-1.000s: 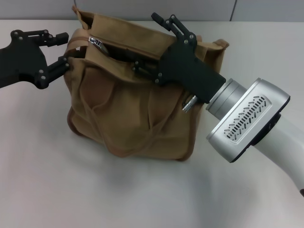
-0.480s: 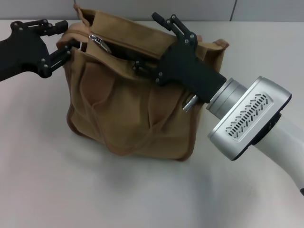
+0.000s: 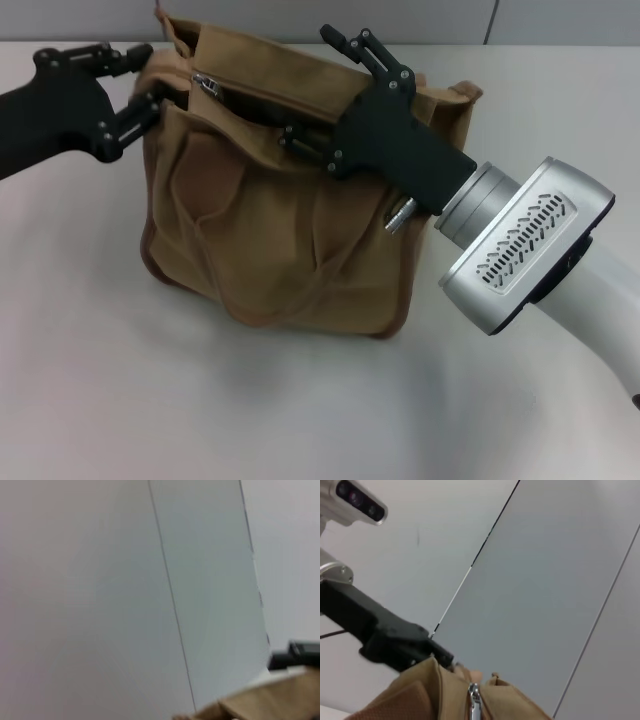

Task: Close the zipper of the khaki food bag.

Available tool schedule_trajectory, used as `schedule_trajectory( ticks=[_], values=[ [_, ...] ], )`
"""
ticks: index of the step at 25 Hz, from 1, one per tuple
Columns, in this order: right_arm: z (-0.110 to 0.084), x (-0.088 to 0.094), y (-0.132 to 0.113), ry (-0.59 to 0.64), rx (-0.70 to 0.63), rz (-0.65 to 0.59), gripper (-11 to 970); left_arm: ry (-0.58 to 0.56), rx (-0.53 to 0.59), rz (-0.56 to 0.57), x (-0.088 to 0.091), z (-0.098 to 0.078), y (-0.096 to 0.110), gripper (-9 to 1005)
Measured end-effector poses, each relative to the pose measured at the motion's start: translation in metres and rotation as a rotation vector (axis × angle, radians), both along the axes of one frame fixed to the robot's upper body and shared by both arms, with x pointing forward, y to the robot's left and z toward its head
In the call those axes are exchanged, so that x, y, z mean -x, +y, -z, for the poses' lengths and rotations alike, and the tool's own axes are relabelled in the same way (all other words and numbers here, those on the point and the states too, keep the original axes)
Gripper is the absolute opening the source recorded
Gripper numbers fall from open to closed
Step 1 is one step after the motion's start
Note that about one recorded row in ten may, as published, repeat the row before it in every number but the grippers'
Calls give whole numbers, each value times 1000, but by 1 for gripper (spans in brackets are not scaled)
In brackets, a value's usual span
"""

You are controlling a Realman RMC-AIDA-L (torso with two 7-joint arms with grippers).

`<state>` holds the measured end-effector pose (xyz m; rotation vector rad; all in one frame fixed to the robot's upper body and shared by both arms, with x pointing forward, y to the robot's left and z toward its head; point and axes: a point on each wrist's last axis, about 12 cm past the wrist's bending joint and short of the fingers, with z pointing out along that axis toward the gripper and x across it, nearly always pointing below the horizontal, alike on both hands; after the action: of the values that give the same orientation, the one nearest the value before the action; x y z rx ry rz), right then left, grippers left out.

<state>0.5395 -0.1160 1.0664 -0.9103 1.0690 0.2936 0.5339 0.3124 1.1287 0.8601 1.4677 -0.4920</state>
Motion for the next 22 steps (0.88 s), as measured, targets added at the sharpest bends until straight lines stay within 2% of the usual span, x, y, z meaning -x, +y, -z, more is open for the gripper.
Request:
schedule_trajectory(
  ticks=[3,18,22],
  values=[
    [0,0,0,0,0,1,826,-12,49,-19,0,-1,2,391],
    [0,0,0,0,0,2,825,-32,38,-19,1,10,-1,338],
    [0,0,0,2,-2,1,825,-28,41,-18,1,11,-2,201]
  ],
)
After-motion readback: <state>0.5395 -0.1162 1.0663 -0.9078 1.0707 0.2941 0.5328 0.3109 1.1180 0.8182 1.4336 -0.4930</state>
